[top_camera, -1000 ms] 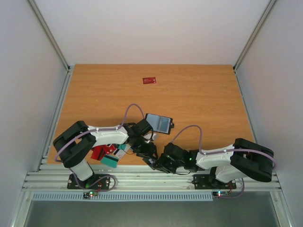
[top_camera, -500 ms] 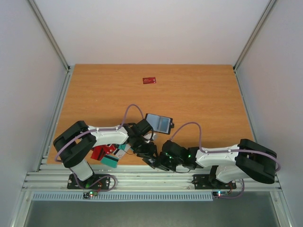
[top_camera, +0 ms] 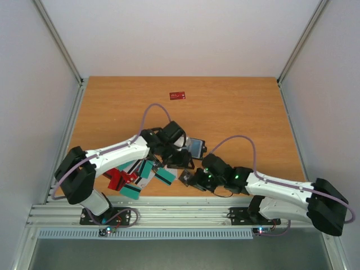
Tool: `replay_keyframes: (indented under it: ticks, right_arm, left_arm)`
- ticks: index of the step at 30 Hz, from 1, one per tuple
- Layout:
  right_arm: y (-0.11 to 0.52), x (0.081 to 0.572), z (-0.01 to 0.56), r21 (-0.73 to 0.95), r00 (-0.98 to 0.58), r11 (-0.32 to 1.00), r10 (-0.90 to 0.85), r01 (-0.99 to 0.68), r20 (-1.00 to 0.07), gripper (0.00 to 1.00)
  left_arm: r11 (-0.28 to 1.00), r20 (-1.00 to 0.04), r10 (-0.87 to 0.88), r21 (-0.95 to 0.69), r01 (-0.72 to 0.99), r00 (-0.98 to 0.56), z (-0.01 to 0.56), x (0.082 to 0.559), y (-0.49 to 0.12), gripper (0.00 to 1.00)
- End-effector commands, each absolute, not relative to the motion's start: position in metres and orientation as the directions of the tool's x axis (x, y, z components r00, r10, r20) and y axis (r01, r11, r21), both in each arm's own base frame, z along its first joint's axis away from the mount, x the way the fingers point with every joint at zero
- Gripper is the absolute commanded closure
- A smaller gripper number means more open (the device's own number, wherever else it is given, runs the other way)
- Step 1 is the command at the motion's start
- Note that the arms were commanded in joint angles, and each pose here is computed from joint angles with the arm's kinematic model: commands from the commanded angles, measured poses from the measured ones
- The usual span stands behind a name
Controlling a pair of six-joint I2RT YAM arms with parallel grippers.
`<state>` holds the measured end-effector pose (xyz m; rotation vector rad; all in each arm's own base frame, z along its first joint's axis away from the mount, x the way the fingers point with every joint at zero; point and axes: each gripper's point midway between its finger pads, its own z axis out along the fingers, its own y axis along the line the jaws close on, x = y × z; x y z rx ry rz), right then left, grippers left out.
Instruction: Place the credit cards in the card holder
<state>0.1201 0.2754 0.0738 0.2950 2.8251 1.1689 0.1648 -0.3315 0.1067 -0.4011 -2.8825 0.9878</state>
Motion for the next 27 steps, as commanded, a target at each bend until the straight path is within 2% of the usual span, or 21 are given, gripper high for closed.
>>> replay_keyframes:
  ticks: [1,5,12,18,27]
  right_arm:
    - [0.249,0.134,0.094,0.695,-0.976,0.707,0.214,0.134,-0.030,0.99]
    - [0.232,0.158,0.128,0.760,-0.967,0.636,0.253,0.135,-0.040,0.99]
    - [0.214,0.215,0.226,0.858,-0.929,0.505,0.355,0.095,-0.107,0.99]
    - [0.212,0.260,0.292,0.936,-0.893,0.347,0.436,0.050,-0.115,0.99]
    - [0.219,0.273,0.339,0.979,-0.880,0.202,0.465,-0.007,-0.102,0.99]
  left_arm:
    - [0.779,-0.096,0.172,-0.595,0.195,-0.980,0.153,0.196,-0.321,0.46]
    - [0.771,-0.137,0.029,-0.628,0.109,-0.990,0.186,0.222,-0.312,0.46]
    - [0.629,-0.163,-0.236,-0.777,-0.023,-0.958,0.249,0.254,-0.310,0.47]
    - [0.415,-0.219,-0.307,-0.906,0.077,-0.926,0.299,0.275,-0.328,0.46]
    - [0.272,-0.269,-0.364,-0.946,0.175,-0.892,0.335,0.297,-0.335,0.46]
